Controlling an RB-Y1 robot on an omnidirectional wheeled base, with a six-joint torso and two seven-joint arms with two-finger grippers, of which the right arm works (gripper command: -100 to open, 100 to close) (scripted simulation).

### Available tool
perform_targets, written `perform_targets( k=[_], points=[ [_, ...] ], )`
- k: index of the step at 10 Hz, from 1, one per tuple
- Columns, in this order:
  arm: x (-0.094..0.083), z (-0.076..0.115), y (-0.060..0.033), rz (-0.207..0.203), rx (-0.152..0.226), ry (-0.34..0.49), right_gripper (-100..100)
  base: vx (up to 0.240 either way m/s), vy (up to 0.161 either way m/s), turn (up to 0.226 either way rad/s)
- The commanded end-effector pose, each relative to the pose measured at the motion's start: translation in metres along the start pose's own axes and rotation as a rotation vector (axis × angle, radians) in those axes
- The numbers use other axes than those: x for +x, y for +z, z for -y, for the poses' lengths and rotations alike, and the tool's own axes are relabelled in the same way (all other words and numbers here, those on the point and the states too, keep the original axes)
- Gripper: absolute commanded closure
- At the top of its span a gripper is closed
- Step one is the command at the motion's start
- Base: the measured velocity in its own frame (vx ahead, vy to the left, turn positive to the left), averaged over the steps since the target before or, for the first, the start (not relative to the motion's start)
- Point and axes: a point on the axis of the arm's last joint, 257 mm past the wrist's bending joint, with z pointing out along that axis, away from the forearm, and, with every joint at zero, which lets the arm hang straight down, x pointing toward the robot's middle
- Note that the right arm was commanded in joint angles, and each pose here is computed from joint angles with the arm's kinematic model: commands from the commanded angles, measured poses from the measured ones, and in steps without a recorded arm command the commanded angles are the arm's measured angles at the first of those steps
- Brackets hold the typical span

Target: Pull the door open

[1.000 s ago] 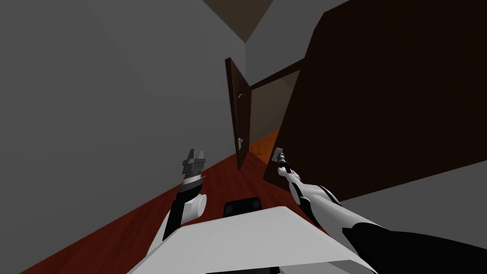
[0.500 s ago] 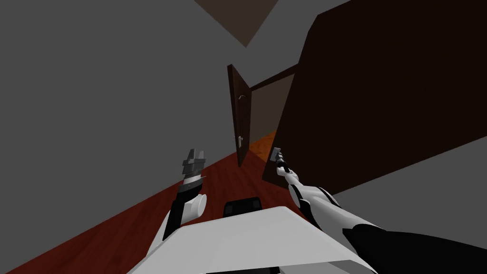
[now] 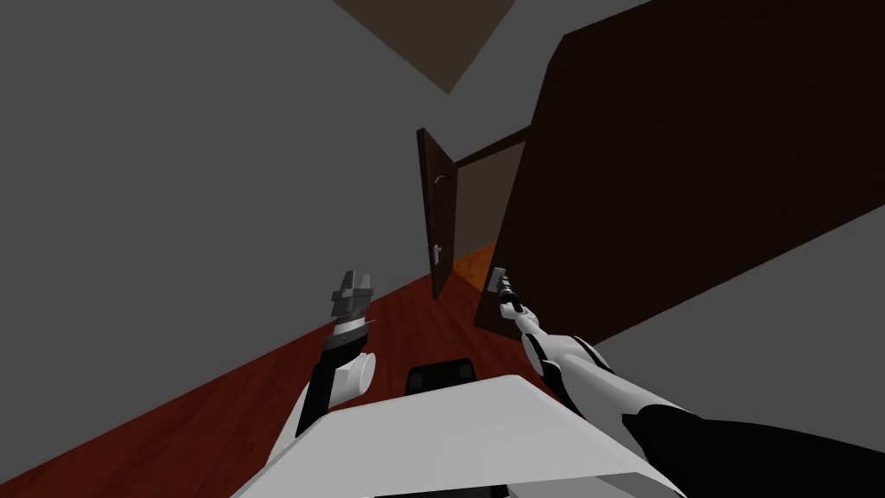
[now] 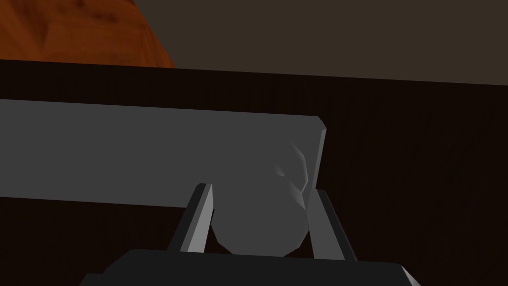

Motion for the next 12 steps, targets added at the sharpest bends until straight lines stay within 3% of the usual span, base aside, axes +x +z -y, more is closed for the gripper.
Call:
perform_targets(
  k=[1, 7, 12],
  points=[
    [0.011, -0.003, 0.0014, -0.024, -0.006, -0.001, 100, -0.211, -0.066, 0.074],
    [0.035, -0.004, 0.0030, -0.070, -0.007, 0.000, 100, -0.156, -0.036, 0.039],
    [0.067, -0.002, 0.0019, -0.136, -0.004, -0.001, 100, -0.183, -0.060, 0.056]
  ],
)
